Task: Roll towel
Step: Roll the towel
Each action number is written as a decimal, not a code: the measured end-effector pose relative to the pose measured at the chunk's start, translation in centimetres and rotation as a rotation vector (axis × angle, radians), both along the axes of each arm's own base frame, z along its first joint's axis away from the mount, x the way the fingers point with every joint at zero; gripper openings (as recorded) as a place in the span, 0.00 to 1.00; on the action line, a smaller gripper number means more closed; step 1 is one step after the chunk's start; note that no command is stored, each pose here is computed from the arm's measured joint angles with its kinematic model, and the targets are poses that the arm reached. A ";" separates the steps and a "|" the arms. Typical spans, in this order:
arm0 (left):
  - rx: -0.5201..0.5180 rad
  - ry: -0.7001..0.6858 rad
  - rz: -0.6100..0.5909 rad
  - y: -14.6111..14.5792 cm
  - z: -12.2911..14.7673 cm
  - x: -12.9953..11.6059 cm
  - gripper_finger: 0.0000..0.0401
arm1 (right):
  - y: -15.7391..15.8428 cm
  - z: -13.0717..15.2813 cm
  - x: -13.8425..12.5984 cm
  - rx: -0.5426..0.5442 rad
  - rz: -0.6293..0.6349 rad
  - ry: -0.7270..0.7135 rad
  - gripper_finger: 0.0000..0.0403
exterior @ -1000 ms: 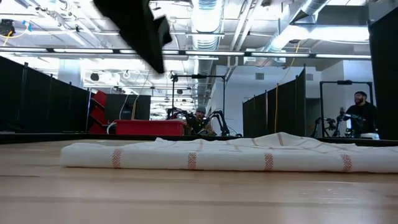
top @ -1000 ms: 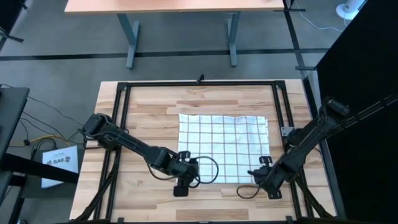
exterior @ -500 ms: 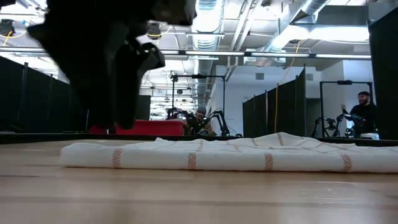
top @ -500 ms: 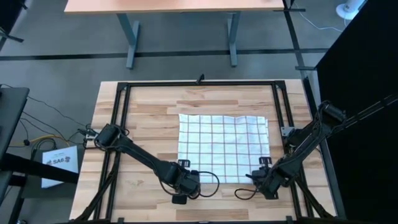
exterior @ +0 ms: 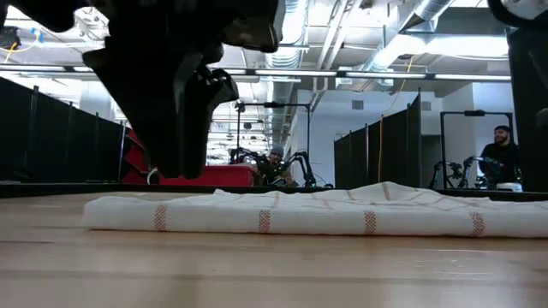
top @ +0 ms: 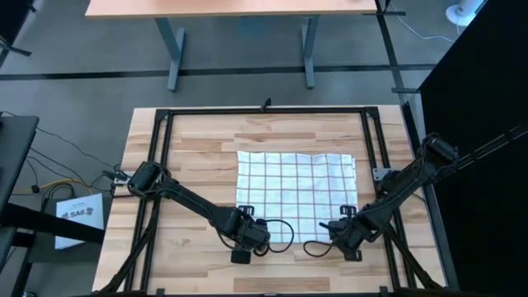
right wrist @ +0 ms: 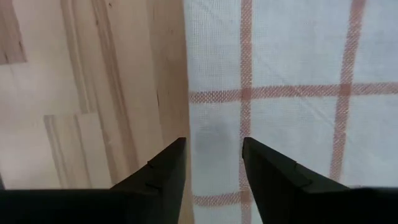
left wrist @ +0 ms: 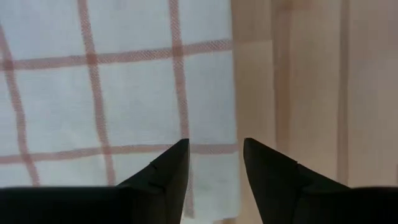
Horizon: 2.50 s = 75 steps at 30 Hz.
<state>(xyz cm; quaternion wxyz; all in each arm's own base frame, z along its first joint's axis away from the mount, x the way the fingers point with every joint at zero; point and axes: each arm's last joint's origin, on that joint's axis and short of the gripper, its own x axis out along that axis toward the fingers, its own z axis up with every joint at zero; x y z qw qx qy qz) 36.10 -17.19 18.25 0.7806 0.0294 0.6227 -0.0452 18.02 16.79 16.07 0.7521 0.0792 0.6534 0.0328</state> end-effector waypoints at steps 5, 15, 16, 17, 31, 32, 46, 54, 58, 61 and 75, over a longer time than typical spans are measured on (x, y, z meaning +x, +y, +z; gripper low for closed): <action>-0.026 0.001 -0.016 -0.9 0.2 -0.3 0.40 | -0.1 0.0 0.1 0.009 0.003 0.009 0.50; 0.030 0.029 0.038 -1.1 -1.8 0.0 0.49 | -0.1 -0.5 -0.7 -0.013 0.015 0.038 0.62; 0.032 0.031 0.038 -1.1 -2.0 0.1 0.49 | 0.0 -0.6 -0.9 -0.014 0.017 0.041 0.62; 0.034 0.034 0.038 -1.2 -2.1 0.0 0.48 | 0.1 -0.6 -0.9 -0.012 0.016 0.040 0.62; 0.120 0.003 0.067 -1.1 -3.6 0.6 0.46 | -0.6 -2.2 -1.7 -0.021 -0.015 0.037 0.62; 0.119 0.006 0.065 -1.2 -3.7 0.6 0.46 | -0.6 -2.2 -1.7 -0.021 -0.015 0.037 0.62; 0.131 -0.005 0.095 -1.3 -4.1 0.7 0.41 | -0.5 -2.3 -1.9 -0.024 -0.024 0.040 0.55; 0.129 -0.011 0.102 -1.5 -4.2 0.7 0.14 | -0.3 -2.3 -1.9 -0.009 -0.029 0.029 0.27; 0.132 -0.004 0.102 -1.4 -4.3 0.6 0.02 | -0.2 -2.3 -1.9 -0.008 -0.026 0.034 0.13; 0.122 0.002 0.105 -1.4 -4.3 0.6 0.01 | -0.1 -2.3 -2.1 -0.005 -0.016 0.036 0.03; 0.070 0.013 0.122 -1.5 -3.6 0.4 0.00 | 1.0 -2.3 -3.1 0.016 -0.044 0.043 0.00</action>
